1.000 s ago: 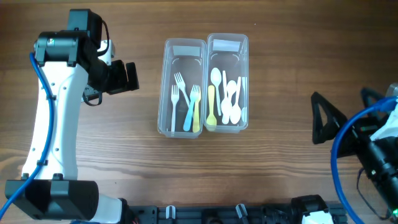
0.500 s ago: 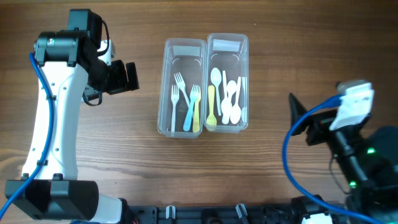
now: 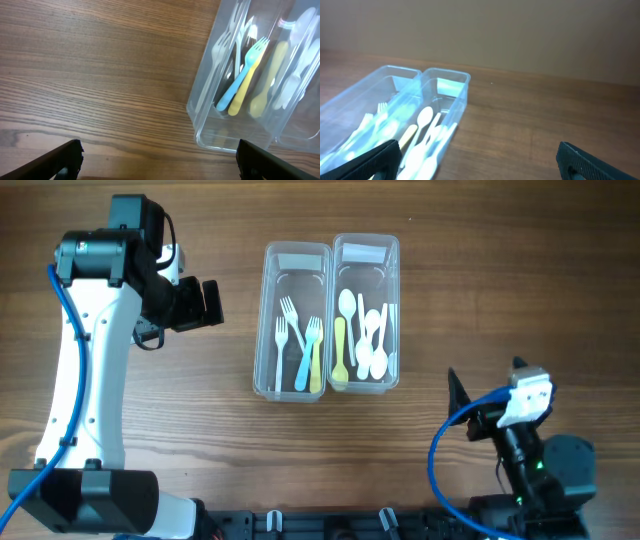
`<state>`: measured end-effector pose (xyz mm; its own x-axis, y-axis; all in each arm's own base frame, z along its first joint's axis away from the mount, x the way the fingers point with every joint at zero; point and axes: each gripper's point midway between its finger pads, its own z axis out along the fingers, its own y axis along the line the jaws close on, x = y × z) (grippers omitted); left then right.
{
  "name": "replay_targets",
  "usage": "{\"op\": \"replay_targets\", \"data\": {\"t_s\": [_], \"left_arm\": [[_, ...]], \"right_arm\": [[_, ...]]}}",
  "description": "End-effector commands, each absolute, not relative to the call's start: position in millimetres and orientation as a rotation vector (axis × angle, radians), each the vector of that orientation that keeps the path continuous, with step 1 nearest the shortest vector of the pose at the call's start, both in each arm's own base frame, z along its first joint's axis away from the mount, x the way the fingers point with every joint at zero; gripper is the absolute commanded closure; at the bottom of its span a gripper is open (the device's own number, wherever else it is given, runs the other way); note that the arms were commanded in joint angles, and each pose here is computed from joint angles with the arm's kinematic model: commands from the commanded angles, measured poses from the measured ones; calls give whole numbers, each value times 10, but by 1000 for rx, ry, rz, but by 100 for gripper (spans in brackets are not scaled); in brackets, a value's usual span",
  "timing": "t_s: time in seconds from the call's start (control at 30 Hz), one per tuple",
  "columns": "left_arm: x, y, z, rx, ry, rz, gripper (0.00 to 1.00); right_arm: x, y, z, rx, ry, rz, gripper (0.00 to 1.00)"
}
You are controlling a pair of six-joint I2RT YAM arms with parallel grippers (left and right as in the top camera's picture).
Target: Pack container
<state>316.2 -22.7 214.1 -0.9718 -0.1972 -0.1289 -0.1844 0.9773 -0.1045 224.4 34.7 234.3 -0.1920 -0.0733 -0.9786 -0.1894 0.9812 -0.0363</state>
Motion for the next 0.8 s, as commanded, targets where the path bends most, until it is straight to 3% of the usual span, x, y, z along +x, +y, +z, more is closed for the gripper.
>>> {"op": "replay_targets", "data": {"t_s": [0.0, 0.77], "left_arm": [[3147, -208, 2184, -298, 2971, -136, 0], [3147, -208, 2184, -298, 2971, -136, 0]], "right_arm": [[2193, 354, 2212, -212, 1724, 102, 0], [2249, 359, 1407, -208, 1828, 116, 0]]}}
